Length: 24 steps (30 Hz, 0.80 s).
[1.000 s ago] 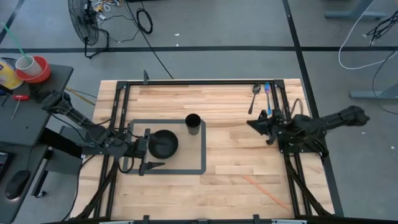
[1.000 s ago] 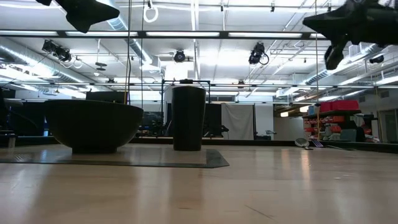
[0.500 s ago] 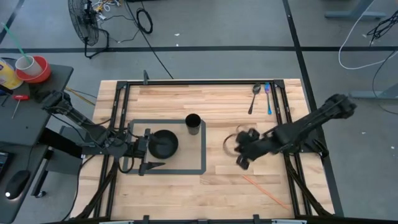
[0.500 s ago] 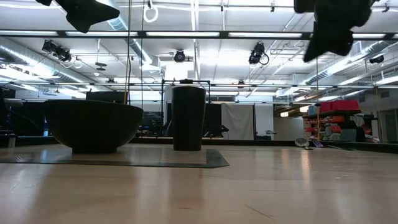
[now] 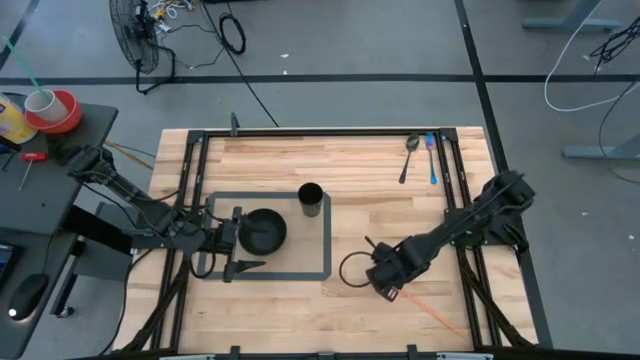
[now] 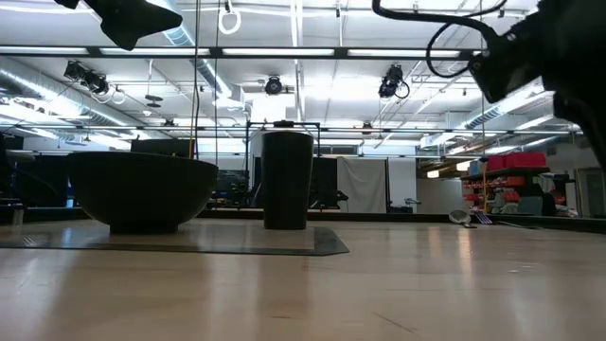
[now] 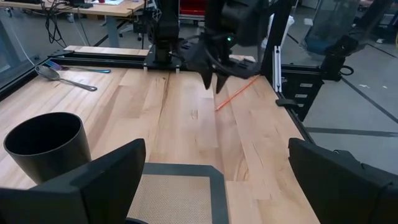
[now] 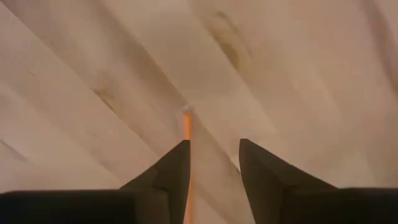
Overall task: Pick & Place Utensil
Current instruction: Put the orange straw into the black cup
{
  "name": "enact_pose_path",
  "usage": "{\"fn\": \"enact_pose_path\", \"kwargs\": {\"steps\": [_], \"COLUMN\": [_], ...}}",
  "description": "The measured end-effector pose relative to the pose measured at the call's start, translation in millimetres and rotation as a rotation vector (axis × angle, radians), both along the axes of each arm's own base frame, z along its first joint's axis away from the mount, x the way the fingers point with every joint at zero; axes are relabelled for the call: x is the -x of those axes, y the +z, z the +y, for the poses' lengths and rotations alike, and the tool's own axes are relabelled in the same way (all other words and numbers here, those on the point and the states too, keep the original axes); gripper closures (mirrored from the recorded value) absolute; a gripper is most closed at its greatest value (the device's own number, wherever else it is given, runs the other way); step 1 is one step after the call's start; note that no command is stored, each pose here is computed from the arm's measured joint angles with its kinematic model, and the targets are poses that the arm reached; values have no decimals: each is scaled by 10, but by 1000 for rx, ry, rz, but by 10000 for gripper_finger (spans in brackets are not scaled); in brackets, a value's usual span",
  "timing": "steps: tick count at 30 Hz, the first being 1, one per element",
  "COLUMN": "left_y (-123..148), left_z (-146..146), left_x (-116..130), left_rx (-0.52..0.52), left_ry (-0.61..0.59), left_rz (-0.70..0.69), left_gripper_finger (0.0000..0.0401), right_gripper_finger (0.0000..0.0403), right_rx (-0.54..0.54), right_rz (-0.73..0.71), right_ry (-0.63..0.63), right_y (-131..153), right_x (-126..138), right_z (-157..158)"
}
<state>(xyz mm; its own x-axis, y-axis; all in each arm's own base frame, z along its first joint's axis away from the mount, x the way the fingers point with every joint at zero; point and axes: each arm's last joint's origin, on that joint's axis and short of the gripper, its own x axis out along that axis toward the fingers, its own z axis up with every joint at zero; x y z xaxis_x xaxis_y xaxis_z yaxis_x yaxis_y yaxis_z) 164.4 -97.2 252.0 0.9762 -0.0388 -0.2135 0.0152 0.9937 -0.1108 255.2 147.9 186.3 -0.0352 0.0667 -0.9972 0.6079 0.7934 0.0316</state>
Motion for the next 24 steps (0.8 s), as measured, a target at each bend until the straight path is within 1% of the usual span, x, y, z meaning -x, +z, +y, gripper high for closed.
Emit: {"fn": "enact_pose_path", "kwargs": {"steps": [8, 15, 20, 24], "left_y": [0, -1, -2, -2], "left_z": [1, 0, 0, 0], "left_x": [0, -1, 0, -1], "left_rx": [0, 0, 0, 0], "left_ry": [0, 0, 0, 0], "left_rz": [0, 1, 1, 1], "left_gripper_finger": [2, 3, 3, 3], "right_gripper_finger": [261, 261, 263, 280], "right_rx": [9, 40, 6, 4], "right_rz": [-62, 39, 60, 61], "right_ry": [88, 115, 117, 111], "right_y": [-210, -433, -503, -512], "right_x": [-56, -31, -54, -67], "right_z": [241, 300, 329, 321]}}
